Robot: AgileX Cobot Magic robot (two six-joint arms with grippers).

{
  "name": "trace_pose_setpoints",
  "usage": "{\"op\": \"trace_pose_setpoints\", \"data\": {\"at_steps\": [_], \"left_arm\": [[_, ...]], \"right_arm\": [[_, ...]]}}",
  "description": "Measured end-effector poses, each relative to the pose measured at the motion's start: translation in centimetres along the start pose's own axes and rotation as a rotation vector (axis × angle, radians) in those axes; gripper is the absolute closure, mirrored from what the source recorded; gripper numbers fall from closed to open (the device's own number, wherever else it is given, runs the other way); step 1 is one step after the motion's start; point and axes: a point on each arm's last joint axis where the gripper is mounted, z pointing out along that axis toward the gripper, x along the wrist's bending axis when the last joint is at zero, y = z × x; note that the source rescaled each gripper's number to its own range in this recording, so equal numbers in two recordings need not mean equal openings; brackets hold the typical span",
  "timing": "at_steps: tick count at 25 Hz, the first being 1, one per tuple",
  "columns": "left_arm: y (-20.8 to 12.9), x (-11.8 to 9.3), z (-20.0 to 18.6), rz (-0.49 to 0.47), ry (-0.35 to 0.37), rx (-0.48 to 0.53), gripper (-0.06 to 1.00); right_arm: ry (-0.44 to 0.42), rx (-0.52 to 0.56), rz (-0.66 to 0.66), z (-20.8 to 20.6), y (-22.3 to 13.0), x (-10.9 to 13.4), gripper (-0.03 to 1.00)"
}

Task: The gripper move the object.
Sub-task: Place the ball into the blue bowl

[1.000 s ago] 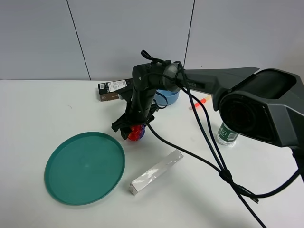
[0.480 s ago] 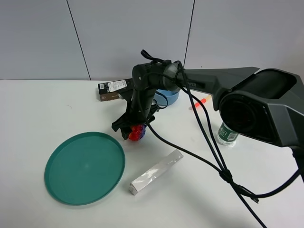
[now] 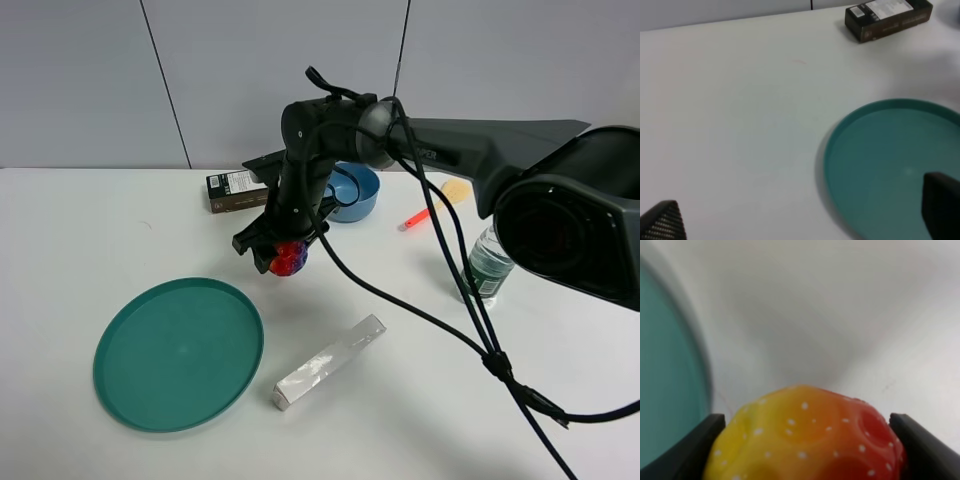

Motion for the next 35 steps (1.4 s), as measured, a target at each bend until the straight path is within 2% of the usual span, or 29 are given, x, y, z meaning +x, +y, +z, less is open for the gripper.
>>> {"op": "trace_pose_setpoints", "data": {"at_steps": [8, 15, 24, 28, 35], "left_arm": [[0.0, 0.0, 0.0, 0.0, 0.0, 0.0, -0.06], [0.0, 0.0, 0.0, 0.0, 0.0, 0.0, -0.06], [0.0, 0.0, 0.0, 0.0, 0.0, 0.0, -0.06], [0.0, 0.0, 0.0, 0.0, 0.0, 0.0, -0.06], [0.0, 0.0, 0.0, 0.0, 0.0, 0.0, -0.06]], "right_arm": [[-0.021, -0.081, 0.09, -4.6, 0.4, -2.7, 0.97], [-0.053, -0.135, 0.177, -6.1, 0.4, -6.9, 0.97], [-0.17, -0.327, 0.191, -7.2, 1.3, -11.0, 0.97], [-0.197, -0.368, 0.194, -7.0, 1.5, -12.2, 0.97], [-0.265, -0.35, 0.131, -3.6, 1.4, -13.9, 0.97]]}}
